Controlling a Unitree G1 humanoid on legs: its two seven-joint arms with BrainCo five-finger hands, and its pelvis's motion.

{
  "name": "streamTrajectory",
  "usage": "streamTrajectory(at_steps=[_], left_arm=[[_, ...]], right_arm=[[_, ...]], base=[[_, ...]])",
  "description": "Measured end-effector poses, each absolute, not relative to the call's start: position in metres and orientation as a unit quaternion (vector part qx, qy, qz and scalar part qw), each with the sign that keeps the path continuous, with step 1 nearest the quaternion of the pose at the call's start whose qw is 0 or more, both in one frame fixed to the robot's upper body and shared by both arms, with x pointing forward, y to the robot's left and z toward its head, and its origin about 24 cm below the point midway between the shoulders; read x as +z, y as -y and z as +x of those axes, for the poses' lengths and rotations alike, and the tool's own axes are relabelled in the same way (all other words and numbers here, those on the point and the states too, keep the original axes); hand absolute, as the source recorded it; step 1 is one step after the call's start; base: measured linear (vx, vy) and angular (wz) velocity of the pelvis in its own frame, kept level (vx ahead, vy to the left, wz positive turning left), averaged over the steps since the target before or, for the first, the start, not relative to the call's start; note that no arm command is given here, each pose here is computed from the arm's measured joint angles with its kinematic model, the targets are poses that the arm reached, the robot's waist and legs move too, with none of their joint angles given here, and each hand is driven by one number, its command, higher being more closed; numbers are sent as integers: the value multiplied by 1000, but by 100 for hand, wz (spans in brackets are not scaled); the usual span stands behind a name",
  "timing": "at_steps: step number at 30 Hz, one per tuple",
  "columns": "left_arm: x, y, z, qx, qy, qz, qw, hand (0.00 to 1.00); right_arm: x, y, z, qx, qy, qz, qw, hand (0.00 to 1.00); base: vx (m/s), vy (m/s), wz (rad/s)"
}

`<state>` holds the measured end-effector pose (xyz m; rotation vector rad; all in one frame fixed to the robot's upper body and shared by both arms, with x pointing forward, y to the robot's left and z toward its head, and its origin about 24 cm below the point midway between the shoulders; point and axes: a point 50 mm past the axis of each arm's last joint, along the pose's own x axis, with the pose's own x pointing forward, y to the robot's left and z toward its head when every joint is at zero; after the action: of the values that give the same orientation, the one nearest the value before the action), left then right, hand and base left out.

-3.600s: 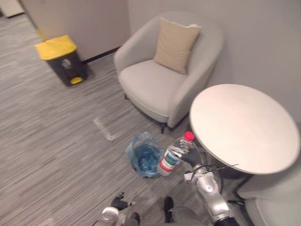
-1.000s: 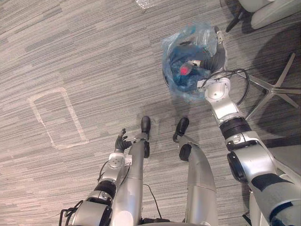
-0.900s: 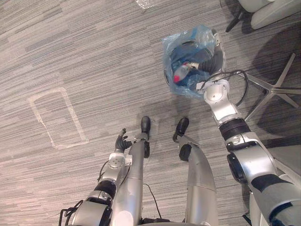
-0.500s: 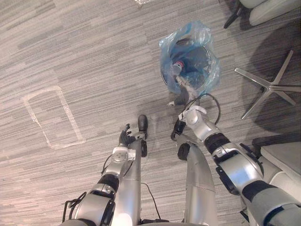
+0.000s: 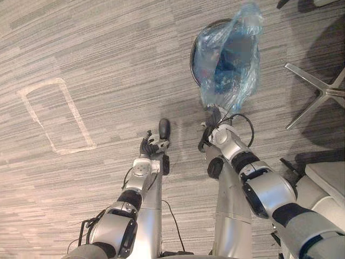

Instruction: Gather rubbish on tea table into small bin, then transfer packed bag to large trash can.

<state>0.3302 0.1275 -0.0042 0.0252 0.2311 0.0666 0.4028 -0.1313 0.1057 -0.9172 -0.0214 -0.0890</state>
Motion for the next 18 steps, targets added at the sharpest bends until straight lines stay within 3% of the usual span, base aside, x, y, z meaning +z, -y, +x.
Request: streamTrajectory(at_steps=[18], left_arm=[[-19, -127, 317, 40, -144, -4, 989, 0]], right_arm=[[119, 112, 382, -47, 115, -344, 931, 100]], base=[[-6, -8, -4]])
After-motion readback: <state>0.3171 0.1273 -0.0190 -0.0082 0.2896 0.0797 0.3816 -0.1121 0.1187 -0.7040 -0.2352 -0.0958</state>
